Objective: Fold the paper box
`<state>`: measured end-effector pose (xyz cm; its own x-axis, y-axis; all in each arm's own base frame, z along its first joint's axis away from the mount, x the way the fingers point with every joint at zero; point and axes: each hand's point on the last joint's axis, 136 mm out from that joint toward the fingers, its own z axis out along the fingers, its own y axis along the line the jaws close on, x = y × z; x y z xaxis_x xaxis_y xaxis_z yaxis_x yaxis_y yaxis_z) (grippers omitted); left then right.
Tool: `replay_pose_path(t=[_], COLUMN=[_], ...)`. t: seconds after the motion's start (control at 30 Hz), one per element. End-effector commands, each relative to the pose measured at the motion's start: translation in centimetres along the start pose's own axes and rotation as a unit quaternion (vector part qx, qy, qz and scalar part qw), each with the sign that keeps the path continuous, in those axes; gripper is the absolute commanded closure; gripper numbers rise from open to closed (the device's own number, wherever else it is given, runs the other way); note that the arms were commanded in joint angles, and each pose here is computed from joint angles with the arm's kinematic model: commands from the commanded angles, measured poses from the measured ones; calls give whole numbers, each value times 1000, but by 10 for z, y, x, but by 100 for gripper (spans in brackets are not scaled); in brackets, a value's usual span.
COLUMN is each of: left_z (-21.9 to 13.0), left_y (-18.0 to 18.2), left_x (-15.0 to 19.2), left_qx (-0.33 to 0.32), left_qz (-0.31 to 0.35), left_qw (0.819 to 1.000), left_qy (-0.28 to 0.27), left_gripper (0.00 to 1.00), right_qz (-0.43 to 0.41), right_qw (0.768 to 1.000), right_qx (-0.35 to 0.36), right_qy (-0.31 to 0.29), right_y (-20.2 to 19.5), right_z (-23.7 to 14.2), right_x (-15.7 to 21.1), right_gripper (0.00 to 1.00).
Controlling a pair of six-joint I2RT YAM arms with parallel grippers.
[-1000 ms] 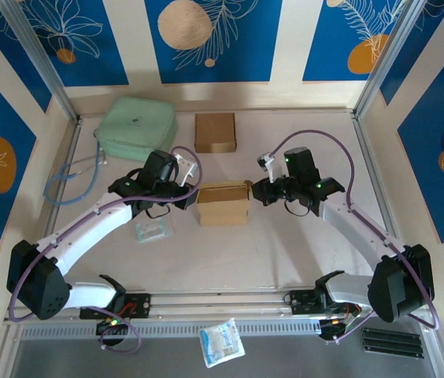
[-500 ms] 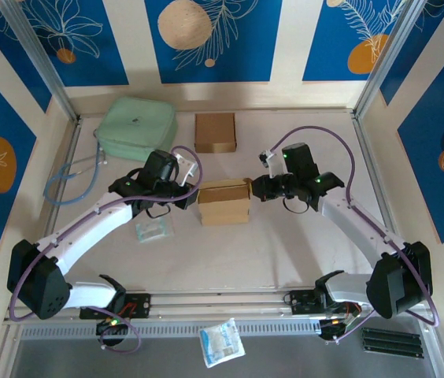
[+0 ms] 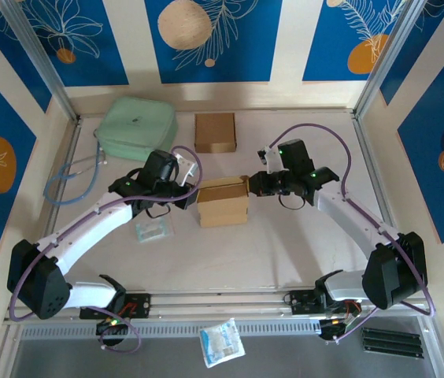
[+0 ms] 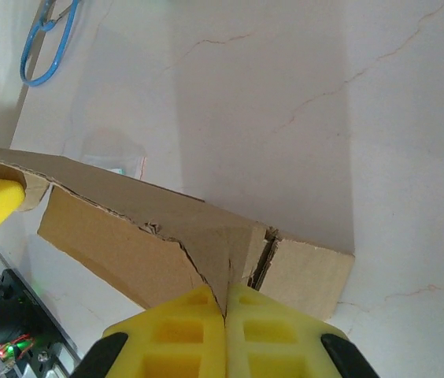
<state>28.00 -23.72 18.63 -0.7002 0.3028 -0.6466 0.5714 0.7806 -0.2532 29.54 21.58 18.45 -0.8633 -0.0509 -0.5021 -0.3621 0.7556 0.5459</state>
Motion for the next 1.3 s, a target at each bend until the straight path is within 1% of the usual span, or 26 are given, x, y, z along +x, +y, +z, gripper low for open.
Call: replay_pose_path(t=[0.0, 0.17, 0.47, 0.73, 0.87, 1.1, 1.27], left_z=[-4, -4, -6, -9, -8, -7, 4], left_y=[-8, -8, -9, -9, -10, -9, -6], left_x=[-10, -10, -11, -14, -11, -2, 14], left_qx=[12, 12, 14, 10, 14, 12, 11], left_qz=[1, 0, -6, -51, -76, -93, -121], left_qw=[1000, 1000, 1000, 998, 997, 996, 992], left_qy=[-13, -14, -18, -21, -10, 4, 35], left_gripper=[85, 85, 86, 88, 89, 89, 90], right_qz=[38, 51, 60, 30, 15, 3, -4], right_qw=[998, 997, 994, 993, 994, 993, 992], right_qx=[-10, -5, 25, 65, 73, 78, 82], right_qy=[45, 59, 84, 89, 85, 90, 93], right_y=[5, 5, 0, -5, -4, -2, -1], right_z=[6, 8, 20, 19, 18, 22, 23], right_x=[20, 27, 48, 56, 56, 58, 58], right_gripper=[94, 94, 93, 93, 93, 93, 93])
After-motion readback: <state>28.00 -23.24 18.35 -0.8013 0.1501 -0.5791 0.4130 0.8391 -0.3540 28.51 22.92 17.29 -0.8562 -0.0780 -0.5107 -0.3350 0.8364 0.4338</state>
